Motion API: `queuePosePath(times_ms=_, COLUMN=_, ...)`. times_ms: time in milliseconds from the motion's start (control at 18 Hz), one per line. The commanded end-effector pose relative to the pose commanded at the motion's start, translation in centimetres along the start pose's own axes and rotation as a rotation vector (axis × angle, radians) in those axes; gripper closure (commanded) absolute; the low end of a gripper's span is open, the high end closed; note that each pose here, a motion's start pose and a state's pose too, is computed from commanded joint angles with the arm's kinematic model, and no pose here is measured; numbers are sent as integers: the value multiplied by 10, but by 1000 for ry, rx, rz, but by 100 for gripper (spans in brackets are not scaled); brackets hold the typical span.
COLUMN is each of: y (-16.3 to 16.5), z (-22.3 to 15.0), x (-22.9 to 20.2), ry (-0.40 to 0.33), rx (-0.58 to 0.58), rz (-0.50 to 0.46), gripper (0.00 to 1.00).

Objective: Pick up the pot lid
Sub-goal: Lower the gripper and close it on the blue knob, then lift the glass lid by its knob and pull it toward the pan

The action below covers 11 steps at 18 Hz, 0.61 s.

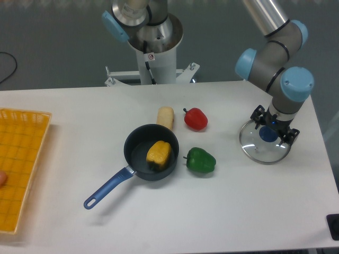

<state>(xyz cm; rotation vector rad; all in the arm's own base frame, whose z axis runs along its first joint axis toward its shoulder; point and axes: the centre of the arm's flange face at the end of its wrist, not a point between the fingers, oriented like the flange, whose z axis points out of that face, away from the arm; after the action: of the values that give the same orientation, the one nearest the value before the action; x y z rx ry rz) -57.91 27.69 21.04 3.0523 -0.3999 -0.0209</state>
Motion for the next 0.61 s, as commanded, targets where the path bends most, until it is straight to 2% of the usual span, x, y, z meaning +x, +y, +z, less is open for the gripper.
queuePosePath(times_ms=167, y=1, z=-3, x=-3, ry=-5, rx=-5, rz=-3, gripper=28)
queuePosePath(times_ms=500, y=-1, z=-3, x=-2, ry=-2, rx=-6, rz=-5, gripper=38)
queuePosePath(times_ms=611, y=-2, z=-4, x=-2, ry=-3, rx=-6, rz=-3, gripper=38)
